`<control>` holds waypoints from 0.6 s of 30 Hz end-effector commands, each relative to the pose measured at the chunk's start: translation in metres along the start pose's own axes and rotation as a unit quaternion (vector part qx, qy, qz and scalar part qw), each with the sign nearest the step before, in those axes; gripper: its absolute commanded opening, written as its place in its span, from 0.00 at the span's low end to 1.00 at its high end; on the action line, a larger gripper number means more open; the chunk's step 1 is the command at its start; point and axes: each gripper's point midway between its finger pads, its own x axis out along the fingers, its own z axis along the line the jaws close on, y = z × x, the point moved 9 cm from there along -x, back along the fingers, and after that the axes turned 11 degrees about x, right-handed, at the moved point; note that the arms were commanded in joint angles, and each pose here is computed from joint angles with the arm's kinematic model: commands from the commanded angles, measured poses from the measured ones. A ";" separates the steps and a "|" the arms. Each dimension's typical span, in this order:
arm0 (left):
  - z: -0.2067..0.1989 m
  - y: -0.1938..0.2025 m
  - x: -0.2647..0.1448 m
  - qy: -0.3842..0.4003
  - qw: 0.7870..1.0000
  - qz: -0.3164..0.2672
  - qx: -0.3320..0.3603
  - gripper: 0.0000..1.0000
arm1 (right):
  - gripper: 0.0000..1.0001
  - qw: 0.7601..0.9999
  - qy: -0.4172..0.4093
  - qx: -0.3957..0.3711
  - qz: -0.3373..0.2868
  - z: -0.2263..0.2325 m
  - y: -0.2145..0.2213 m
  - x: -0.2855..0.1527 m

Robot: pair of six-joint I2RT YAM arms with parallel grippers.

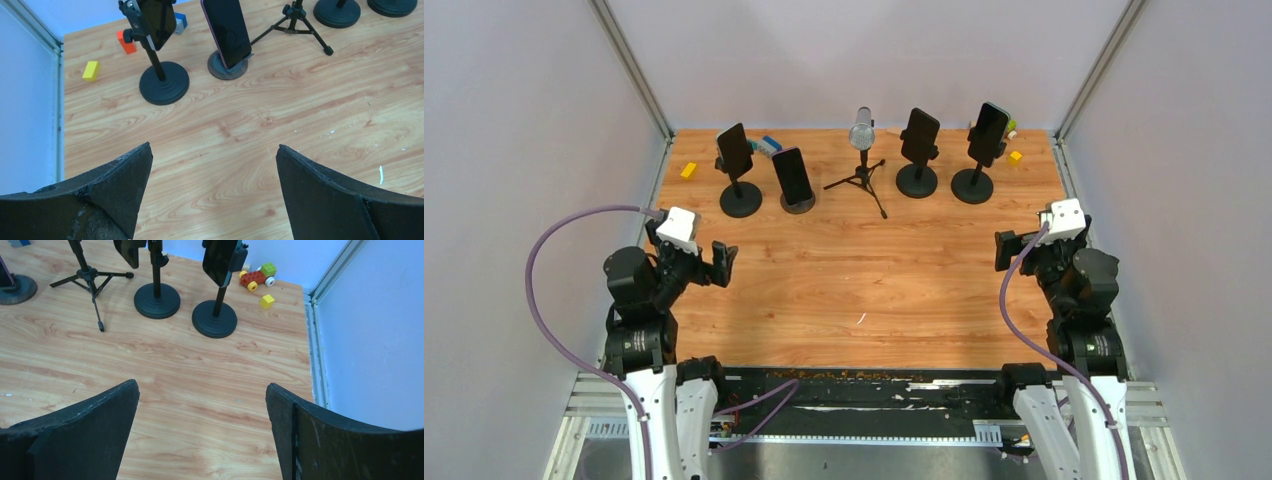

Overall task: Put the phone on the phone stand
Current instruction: Reset both arms

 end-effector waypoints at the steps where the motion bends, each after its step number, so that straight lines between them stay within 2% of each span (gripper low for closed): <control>1: 0.005 -0.008 -0.004 -0.031 0.999 -0.023 0.020 1.00 | 1.00 0.999 0.023 0.004 -0.038 -0.003 -0.012 -0.002; 7: 0.011 -0.002 -0.003 -0.056 0.998 -0.008 0.031 1.00 | 1.00 0.999 0.022 0.009 -0.039 -0.002 -0.015 -0.006; 18: 0.011 0.001 -0.001 -0.053 0.998 -0.003 0.036 1.00 | 1.00 1.000 0.008 0.006 -0.025 -0.001 -0.010 -0.003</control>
